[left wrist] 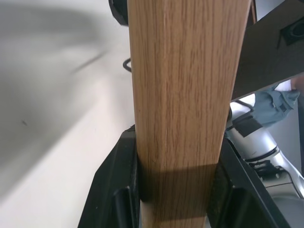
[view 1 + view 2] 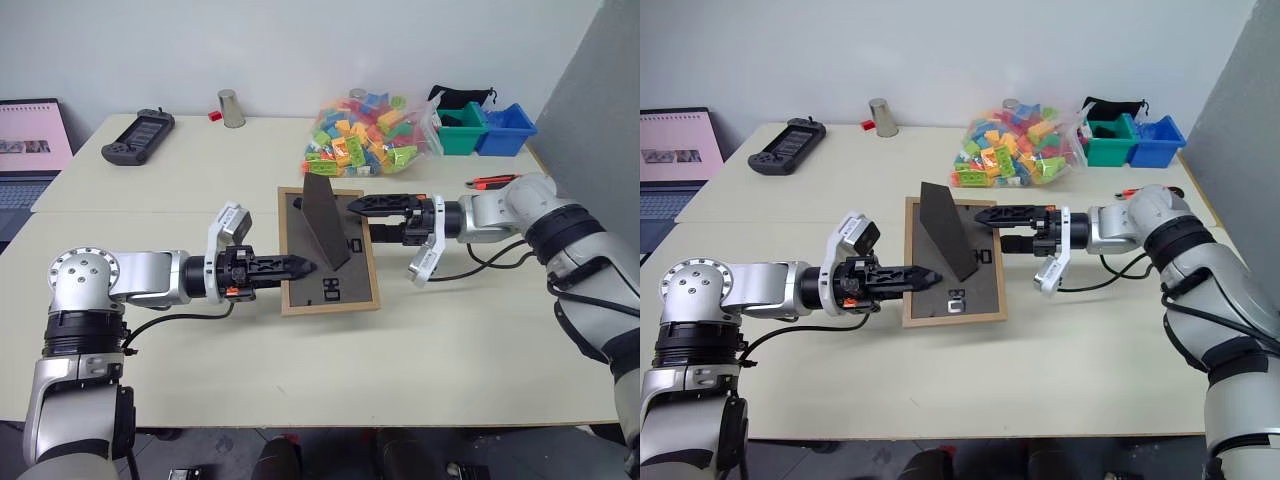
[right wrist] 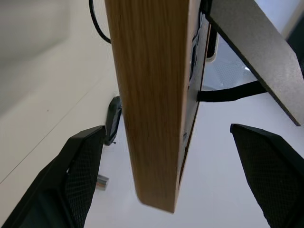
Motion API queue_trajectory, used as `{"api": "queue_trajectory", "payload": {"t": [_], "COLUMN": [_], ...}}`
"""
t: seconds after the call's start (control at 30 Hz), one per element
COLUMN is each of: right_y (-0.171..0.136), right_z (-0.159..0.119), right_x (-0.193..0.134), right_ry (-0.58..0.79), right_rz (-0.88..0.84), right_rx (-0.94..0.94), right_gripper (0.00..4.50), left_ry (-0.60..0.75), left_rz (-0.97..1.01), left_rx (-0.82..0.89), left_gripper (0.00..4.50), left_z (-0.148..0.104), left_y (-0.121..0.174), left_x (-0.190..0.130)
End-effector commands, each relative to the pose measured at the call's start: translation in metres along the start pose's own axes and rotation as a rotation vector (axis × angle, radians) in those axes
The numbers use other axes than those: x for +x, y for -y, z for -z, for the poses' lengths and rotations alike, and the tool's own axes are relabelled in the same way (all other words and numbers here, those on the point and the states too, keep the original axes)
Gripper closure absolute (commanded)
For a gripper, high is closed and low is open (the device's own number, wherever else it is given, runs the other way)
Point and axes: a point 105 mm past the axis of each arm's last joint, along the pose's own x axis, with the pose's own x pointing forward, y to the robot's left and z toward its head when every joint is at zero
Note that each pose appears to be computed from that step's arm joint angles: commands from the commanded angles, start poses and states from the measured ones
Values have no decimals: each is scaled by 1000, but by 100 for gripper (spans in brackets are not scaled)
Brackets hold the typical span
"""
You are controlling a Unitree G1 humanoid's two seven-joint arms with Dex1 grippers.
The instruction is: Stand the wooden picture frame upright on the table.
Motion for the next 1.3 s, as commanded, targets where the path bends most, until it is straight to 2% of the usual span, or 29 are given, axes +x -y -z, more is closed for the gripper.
{"api": "queue_trajectory", "payload": {"t": [0.03,0.33,0.47,0.7,0.8,0.9,1.1,1.17,1.3], "right_y": [16,10,13,16,17,19,23,25,24], "right_z": [5,-7,-3,-3,-3,-4,-6,-6,-5], "right_x": [6,15,21,22,22,21,21,21,21], "right_ry": [34,119,103,108,106,107,114,112,102], "right_rz": [45,42,49,66,78,94,122,129,128], "right_rx": [-63,-70,-55,-49,-42,-35,-22,-23,-13], "right_gripper": [7,7,68,250,301,319,319,319,320], "left_ry": [28,25,23,30,34,40,66,76,66], "left_rz": [49,43,46,38,31,24,-12,-34,-22], "left_rx": [52,50,56,79,99,131,185,184,202], "left_gripper": [321,321,321,321,321,321,321,251,159], "left_z": [-9,-7,-7,-8,-8,-7,-9,-10,-7], "left_y": [18,17,18,19,20,20,17,12,14], "left_x": [-1,2,4,5,5,5,6,6,5]}}
